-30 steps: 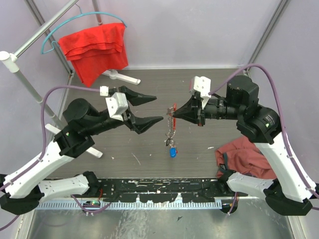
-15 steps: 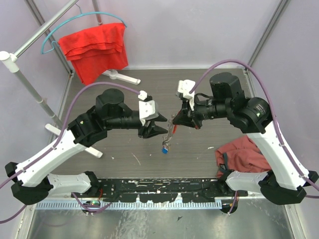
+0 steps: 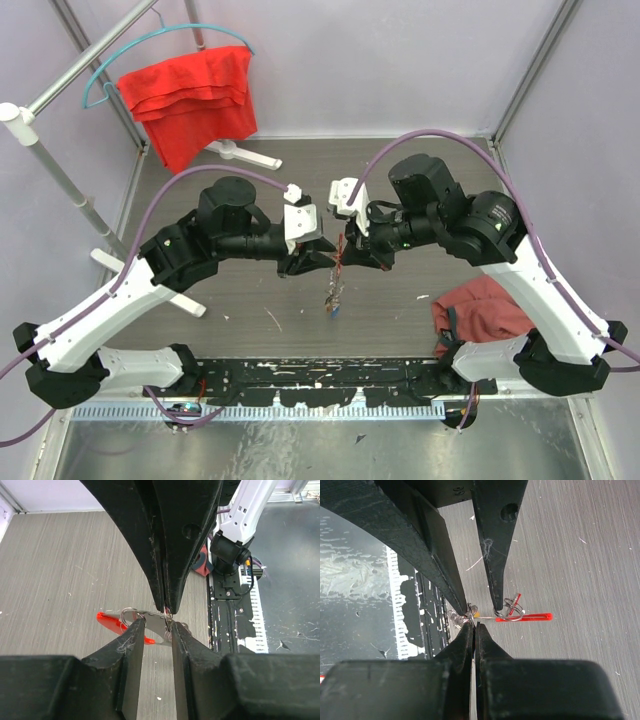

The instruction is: Put the keys on the keyring

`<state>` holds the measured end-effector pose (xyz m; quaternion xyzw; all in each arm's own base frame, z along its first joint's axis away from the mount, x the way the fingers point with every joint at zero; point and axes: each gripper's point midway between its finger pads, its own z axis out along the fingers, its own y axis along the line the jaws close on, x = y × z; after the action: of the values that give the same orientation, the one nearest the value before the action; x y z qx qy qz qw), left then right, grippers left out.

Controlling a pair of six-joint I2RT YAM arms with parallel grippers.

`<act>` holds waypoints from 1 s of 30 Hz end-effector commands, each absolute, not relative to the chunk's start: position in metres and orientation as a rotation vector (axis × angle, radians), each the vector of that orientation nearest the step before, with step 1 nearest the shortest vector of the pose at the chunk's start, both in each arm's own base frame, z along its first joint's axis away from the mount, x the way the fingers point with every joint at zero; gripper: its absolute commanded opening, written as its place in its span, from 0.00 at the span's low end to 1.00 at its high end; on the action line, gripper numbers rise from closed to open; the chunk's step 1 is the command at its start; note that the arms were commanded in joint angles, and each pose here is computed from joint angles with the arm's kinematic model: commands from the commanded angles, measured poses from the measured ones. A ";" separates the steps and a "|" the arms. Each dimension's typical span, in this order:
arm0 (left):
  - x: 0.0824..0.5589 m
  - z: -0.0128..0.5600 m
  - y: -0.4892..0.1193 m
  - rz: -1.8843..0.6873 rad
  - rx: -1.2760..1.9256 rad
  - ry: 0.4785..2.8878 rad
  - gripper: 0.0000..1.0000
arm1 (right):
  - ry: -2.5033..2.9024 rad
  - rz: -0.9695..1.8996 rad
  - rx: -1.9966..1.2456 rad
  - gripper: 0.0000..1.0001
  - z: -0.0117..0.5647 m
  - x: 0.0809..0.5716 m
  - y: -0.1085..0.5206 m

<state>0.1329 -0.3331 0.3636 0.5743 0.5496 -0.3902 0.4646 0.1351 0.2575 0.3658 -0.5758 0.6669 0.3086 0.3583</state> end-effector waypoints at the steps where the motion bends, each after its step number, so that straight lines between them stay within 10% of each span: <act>1: 0.124 0.372 -0.332 -0.992 1.435 1.318 0.33 | 1.657 0.762 -1.445 0.01 0.387 0.139 0.257; 30: 0.125 0.370 -0.341 -1.028 1.428 1.308 0.00 | 1.666 0.773 -1.432 0.01 0.379 0.144 0.269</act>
<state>0.1287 -0.3379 0.3577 0.5808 0.5479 -0.4035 0.4469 0.1380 0.2569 0.3589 -0.5731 0.6799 0.2916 0.3526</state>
